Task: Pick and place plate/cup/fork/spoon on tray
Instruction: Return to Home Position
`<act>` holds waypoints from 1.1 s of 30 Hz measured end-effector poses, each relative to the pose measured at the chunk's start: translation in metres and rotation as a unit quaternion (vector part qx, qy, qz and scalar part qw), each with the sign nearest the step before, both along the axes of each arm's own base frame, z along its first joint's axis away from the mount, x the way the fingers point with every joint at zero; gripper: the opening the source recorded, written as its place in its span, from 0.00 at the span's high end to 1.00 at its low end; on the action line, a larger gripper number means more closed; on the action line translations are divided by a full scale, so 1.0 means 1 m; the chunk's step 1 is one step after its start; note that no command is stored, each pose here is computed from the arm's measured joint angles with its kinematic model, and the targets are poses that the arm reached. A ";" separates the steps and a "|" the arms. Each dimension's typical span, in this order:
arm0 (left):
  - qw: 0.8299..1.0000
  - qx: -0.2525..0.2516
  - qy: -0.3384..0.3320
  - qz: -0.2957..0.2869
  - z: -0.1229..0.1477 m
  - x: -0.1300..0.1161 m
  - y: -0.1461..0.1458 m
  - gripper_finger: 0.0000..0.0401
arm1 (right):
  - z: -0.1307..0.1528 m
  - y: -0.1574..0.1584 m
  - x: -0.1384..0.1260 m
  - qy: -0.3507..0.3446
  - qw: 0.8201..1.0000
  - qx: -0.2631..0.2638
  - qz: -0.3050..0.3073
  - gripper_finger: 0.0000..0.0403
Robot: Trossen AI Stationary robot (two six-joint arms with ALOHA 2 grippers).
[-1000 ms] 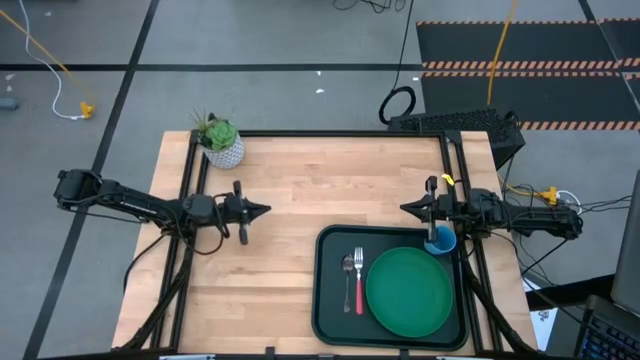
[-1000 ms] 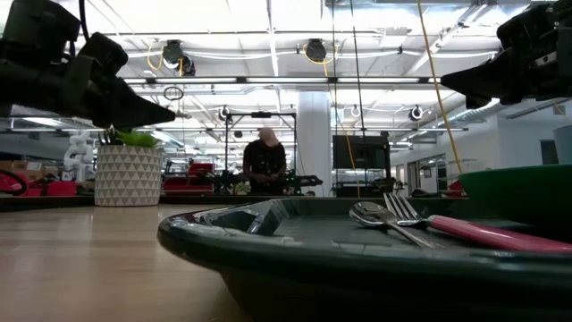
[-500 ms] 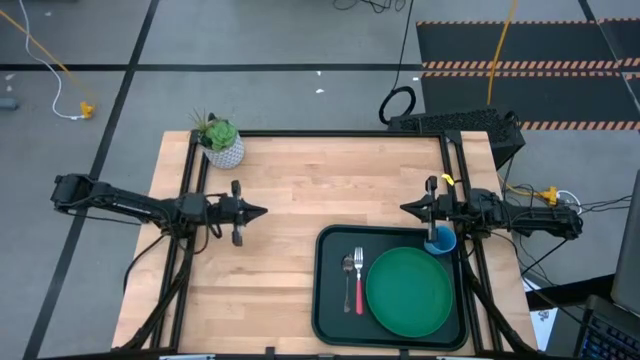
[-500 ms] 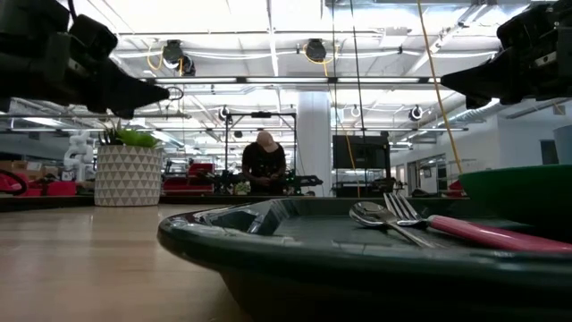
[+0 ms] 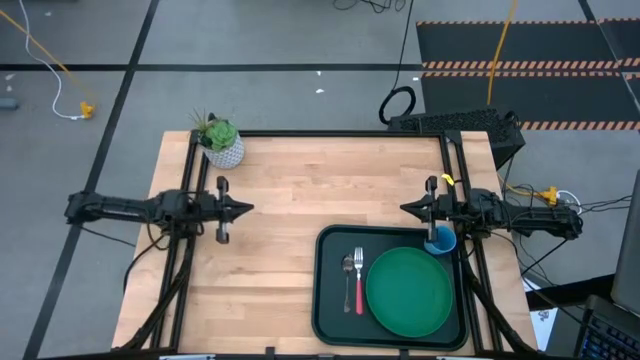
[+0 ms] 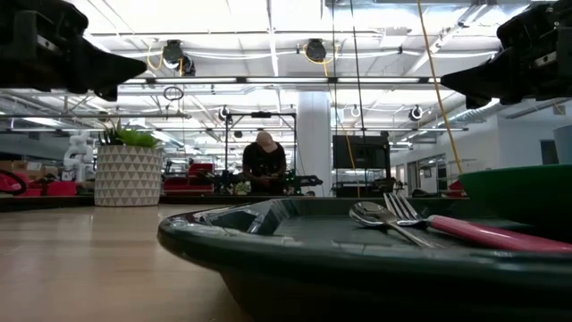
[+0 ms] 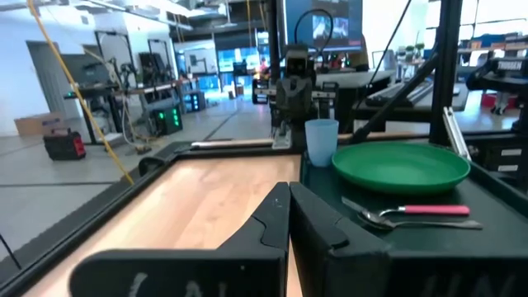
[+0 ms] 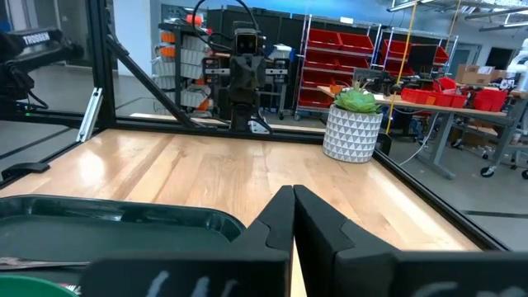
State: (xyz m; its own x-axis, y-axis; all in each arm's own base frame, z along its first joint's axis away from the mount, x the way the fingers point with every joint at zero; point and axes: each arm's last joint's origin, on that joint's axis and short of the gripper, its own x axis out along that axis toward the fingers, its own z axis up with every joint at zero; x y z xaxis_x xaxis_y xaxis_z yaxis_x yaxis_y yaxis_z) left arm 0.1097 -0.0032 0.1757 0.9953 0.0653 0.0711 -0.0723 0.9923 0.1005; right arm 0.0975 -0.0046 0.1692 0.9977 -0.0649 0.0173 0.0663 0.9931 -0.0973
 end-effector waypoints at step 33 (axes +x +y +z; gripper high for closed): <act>0.999 0.021 0.024 0.000 -0.007 -0.012 0.007 0.94 | 0.000 0.000 0.000 0.000 1.000 0.000 0.000 1.00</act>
